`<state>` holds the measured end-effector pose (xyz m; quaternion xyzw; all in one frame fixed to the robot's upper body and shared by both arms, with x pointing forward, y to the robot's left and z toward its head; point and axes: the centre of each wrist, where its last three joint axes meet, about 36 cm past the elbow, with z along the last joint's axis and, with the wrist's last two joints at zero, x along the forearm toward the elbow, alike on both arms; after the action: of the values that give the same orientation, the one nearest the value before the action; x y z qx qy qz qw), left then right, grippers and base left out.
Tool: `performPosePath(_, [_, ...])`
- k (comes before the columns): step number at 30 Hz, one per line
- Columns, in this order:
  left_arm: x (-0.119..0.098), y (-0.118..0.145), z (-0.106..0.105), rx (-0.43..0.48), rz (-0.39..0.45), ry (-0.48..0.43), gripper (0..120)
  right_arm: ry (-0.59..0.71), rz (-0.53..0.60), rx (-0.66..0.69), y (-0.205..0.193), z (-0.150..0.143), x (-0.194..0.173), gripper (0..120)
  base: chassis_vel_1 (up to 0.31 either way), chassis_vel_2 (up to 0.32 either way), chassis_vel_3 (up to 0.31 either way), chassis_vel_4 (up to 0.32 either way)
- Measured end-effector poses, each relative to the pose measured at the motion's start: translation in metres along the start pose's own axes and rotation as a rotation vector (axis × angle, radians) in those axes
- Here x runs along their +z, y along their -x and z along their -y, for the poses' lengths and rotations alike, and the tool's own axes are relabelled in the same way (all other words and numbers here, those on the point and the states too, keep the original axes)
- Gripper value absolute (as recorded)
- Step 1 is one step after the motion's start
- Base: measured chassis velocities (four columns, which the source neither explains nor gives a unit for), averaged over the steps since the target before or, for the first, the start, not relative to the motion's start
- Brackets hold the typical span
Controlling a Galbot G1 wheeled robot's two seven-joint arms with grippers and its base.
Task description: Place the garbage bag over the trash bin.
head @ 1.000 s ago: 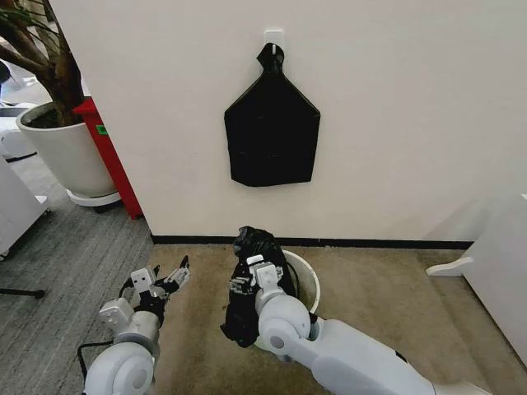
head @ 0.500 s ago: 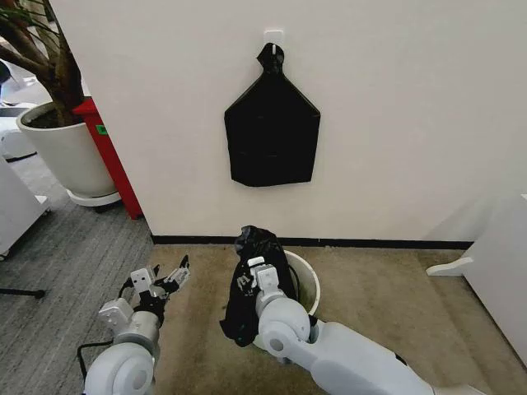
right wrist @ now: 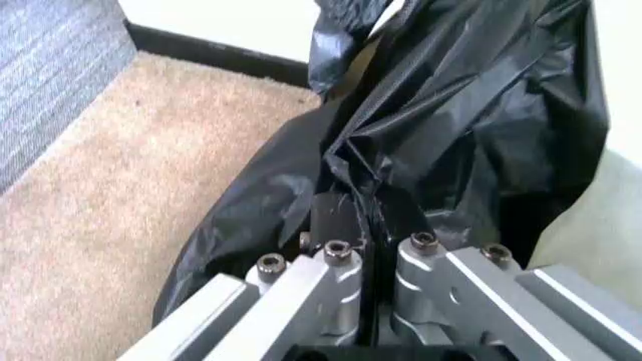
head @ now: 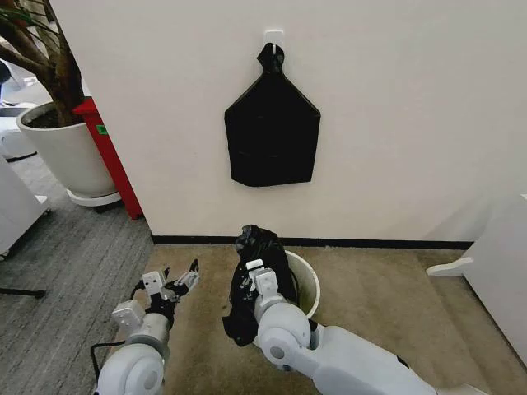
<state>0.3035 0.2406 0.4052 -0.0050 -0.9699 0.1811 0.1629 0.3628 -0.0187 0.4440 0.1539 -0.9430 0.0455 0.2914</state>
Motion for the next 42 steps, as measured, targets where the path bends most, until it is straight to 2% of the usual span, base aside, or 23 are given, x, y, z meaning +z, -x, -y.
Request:
performPosePath(8, [0.018, 0.012, 0.014, 0.131, -0.116, -0.019, 90, 0.020, 0.034, 0.003, -0.008, 0.003, -0.012, 0, 0.000, 0.000, 0.000, 0.000])
performPosePath(17, [0.034, 0.024, 0.007, 0.143, -0.189, -0.034, 90, 0.020, 0.043, 0.004, -0.010, 0.006, -0.015, 0, 0.000, 0.000, 0.000, 0.000])
performPosePath(23, [0.035, 0.036, 0.004, 0.165, -0.217, -0.059, 90, 0.016, 0.051, 0.003, -0.009, 0.006, -0.018, 0, 0.000, 0.000, 0.000, 0.000])
performPosePath(28, [0.029, 0.046, 0.012, 0.190, -0.208, -0.091, 90, 0.011, 0.044, 0.004, -0.008, 0.006, -0.015, 0, 0.000, 0.000, 0.000, 0.000])
performPosePath(35, [0.027, 0.056, 0.008, 0.183, -0.226, -0.084, 90, 0.006, 0.050, 0.001, -0.006, 0.006, -0.016, 0, 0.000, 0.000, 0.000, 0.000])
performPosePath(42, [0.025, 0.071, 0.006, 0.171, -0.275, -0.149, 88, -0.004, 0.054, -0.012, -0.005, 0.002, -0.016, 0, 0.000, 0.000, 0.000, 0.000])
